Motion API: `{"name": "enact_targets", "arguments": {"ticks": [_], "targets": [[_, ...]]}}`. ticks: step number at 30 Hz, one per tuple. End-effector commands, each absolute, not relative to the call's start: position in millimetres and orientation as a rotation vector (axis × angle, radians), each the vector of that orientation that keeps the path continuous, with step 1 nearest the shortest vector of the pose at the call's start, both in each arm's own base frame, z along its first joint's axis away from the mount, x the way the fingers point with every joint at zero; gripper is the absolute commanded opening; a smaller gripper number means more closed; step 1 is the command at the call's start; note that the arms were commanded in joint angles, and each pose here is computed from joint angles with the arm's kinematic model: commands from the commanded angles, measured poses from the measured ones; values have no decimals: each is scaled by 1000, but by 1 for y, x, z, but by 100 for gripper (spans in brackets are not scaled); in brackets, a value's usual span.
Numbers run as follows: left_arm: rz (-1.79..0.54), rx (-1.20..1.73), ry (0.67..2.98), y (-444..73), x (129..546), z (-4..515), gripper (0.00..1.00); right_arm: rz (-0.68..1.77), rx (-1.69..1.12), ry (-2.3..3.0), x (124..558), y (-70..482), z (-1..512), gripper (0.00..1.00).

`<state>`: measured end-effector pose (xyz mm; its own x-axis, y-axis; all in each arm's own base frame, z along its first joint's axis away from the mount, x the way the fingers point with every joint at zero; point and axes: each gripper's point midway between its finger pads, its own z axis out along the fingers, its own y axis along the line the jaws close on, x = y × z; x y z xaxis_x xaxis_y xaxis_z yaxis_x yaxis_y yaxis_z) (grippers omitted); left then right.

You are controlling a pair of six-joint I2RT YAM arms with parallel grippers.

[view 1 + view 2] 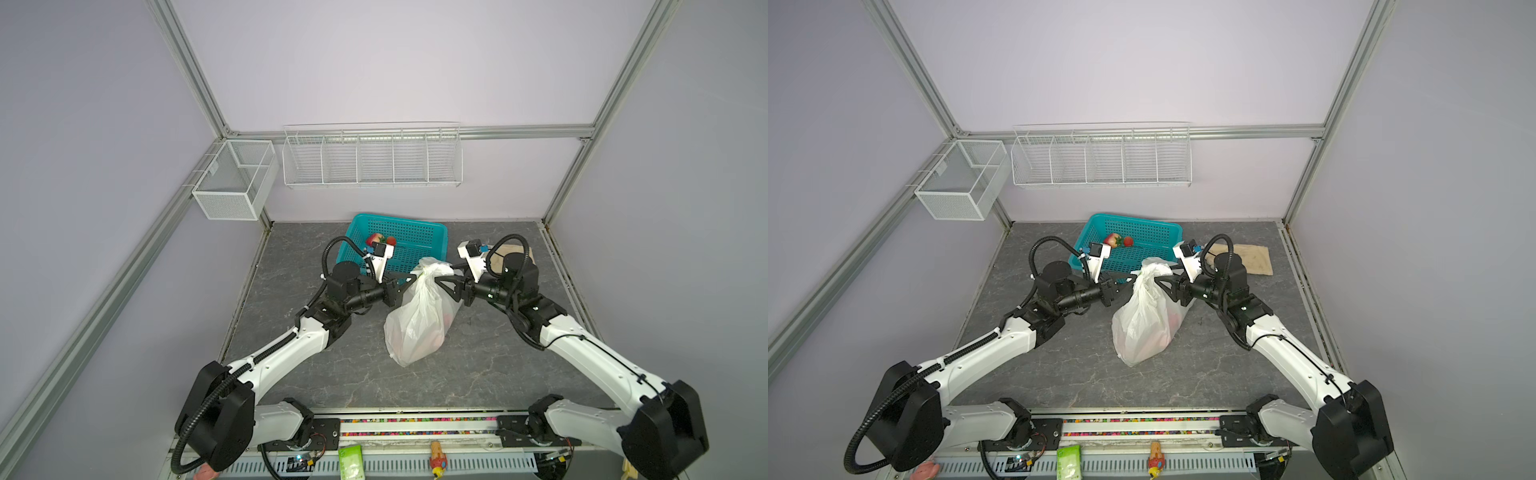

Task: Place the fake fruits into the plastic bag and tie a complex knot

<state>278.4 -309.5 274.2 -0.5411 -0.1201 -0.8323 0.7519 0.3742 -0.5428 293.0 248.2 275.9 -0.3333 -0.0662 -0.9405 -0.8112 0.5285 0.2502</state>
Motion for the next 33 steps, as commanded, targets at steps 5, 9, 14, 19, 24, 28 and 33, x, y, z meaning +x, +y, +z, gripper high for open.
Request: {"name": "enact_targets", "arguments": {"ticks": [5, 9, 14, 19, 24, 28, 33], "targets": [[-1292, 581, 1771, -312, 279, 275, 0, 682, -714, 1870, 281, 206, 270, 60], [-1327, 599, 1761, -316, 277, 275, 0, 630, -693, 1921, 268, 192, 269, 61], [-1348, 600, 1756, -318, 276, 274, 0, 788, -758, 1882, 257, 213, 273, 51], [-1350, 604, 1752, -319, 275, 275, 0, 834, -719, 1858, 276, 224, 276, 49], [-1353, 607, 1754, -320, 276, 274, 0, 859, -730, 1808, 288, 234, 295, 50], [-1352, 611, 1750, -320, 274, 275, 0, 888, -753, 1775, 288, 240, 304, 50], [-1354, 620, 1745, -320, 272, 276, 0, 877, -787, 1761, 287, 241, 308, 44]]}}
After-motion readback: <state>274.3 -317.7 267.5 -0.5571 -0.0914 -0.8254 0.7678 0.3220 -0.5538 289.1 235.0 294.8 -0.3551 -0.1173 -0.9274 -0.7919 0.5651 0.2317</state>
